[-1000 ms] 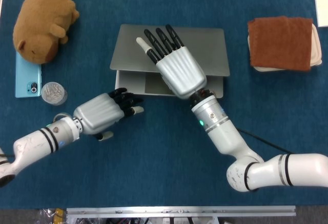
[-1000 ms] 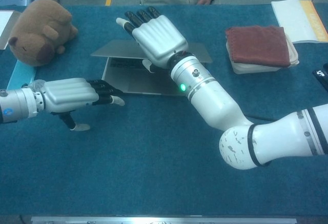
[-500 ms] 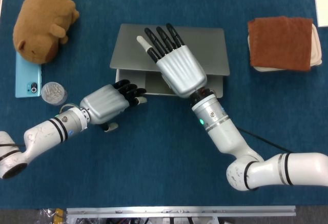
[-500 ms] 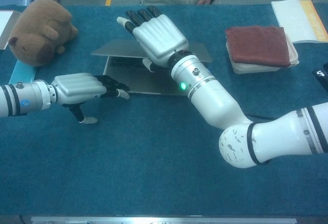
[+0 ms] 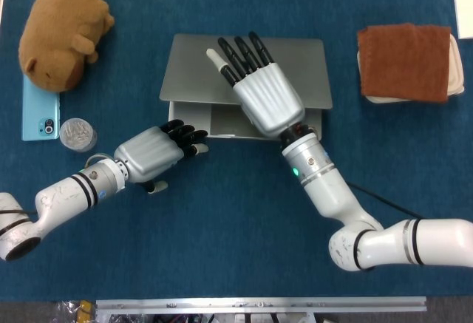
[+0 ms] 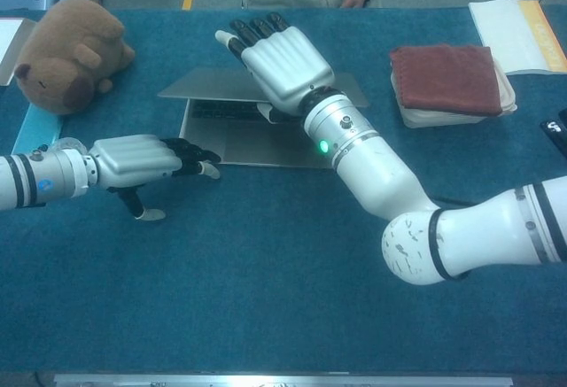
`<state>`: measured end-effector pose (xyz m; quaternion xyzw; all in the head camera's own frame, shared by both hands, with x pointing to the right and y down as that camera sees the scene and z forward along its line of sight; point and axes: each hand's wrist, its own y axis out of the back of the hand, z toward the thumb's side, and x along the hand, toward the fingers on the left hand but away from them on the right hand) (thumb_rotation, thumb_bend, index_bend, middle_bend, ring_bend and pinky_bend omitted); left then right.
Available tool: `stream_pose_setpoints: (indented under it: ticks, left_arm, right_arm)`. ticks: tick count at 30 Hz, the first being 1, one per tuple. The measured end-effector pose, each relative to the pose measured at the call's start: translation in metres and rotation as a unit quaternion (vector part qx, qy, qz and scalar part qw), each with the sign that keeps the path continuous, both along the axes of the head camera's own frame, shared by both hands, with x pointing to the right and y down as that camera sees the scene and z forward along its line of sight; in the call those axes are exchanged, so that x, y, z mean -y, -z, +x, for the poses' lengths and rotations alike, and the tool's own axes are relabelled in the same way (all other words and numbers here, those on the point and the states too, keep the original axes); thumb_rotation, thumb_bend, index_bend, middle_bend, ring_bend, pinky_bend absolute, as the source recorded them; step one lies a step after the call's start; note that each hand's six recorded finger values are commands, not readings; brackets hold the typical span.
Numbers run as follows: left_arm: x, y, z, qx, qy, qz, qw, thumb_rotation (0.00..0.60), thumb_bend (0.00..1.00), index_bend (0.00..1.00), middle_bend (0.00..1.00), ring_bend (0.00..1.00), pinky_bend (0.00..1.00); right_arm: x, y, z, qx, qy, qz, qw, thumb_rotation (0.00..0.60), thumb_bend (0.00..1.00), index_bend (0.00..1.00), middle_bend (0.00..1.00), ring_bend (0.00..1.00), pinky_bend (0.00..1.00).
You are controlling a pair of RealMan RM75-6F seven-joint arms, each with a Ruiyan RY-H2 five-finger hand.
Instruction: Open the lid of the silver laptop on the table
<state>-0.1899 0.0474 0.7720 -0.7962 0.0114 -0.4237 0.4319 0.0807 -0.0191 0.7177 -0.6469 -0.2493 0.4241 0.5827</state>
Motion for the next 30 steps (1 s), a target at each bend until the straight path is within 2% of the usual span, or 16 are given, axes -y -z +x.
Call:
stream_pose_setpoints:
  ticks: [12, 30]
  left_arm:
    - [-0.001, 0.000, 0.001, -0.001, -0.002, 0.000, 1.0000, 0.600, 0.29, 0.00, 0.00, 0.00, 0.00]
    - [-0.001, 0.001, 0.007, -0.003, -0.005, 0.004, 1.0000, 0.600, 0.29, 0.00, 0.00, 0.00, 0.00]
  right_arm:
    - [0.019, 0.010, 0.007, 0.006, -0.019, 0.018, 0.9996, 0.600, 0.32, 0.00, 0.00, 0.00, 0.03]
    - [0.081, 0.039, 0.022, 0.009, -0.065, 0.063, 0.9958, 0.600, 0.32, 0.00, 0.00, 0.00, 0.03]
